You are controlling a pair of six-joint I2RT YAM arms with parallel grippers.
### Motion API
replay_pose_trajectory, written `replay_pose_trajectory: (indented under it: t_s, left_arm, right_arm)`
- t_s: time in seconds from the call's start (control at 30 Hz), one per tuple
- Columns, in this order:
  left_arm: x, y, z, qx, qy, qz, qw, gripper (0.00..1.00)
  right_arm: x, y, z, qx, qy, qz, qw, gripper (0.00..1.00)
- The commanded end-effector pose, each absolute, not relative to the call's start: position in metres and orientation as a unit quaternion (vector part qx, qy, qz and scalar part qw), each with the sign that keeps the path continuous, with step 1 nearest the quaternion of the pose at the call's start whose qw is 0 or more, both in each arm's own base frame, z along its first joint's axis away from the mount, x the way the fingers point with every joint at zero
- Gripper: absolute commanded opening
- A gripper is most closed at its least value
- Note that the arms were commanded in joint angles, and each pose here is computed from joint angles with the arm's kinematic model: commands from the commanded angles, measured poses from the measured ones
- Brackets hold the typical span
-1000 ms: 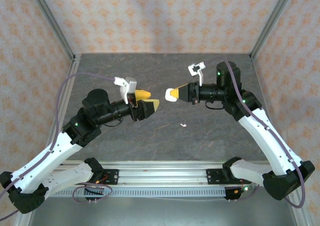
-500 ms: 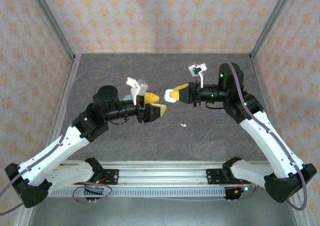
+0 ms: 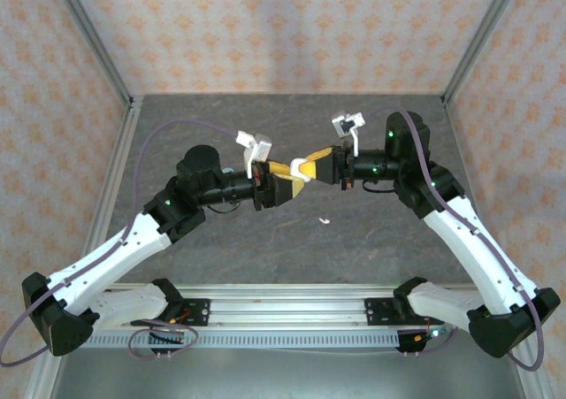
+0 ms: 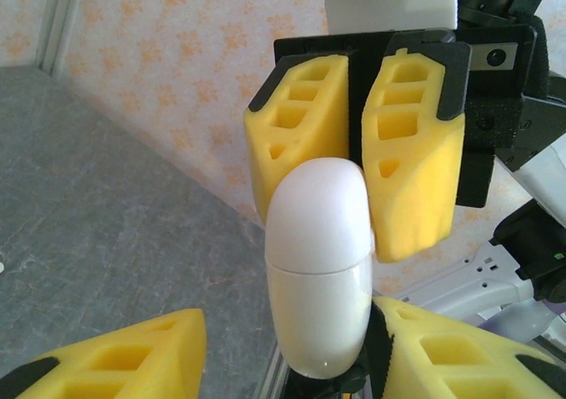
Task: Insert the wireless bluetooth earbuds into the charging case
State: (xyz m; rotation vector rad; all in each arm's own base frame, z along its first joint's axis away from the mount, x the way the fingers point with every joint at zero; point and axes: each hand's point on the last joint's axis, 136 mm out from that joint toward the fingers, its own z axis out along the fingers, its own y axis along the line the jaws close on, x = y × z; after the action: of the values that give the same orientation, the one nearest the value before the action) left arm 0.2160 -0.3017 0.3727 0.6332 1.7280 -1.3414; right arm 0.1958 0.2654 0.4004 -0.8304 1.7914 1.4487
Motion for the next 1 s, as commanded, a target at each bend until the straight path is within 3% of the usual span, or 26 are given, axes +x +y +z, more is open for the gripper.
replay_pose_trajectory:
  t_s: [0.0,0.3,0.47,0.63,0.97]
  left_arm:
    - [0.216,-0.300,0.398,0.251,0.661,-0.553,0.441,0.49]
    - [0.215,-0.298,0.402,0.249,0.658,-0.555,0.445,0.44]
    - [0.215,-0.302,0.397,0.254,0.661,-0.557,0.434,0.29]
    - [0.216,-0.301,0.391,0.264,0.671,-0.541,0.433,0.00]
    - [0.209,-0.293,0.385,0.295,0.672,-0.507,0.451,0.00]
  right_arm:
    - [0.185,0.269,0.407,-0.349,0.662,0.566,0.347,0.13]
    - [0.183,0.269,0.406,-0.351,0.660,0.568,0.344,0.13]
    - [0.183,0.270,0.410,-0.348,0.656,0.573,0.347,0.13]
    - [0.185,0.271,0.410,-0.345,0.657,0.575,0.344,0.16]
    - [0.197,0.271,0.394,-0.328,0.687,0.556,0.333,0.26]
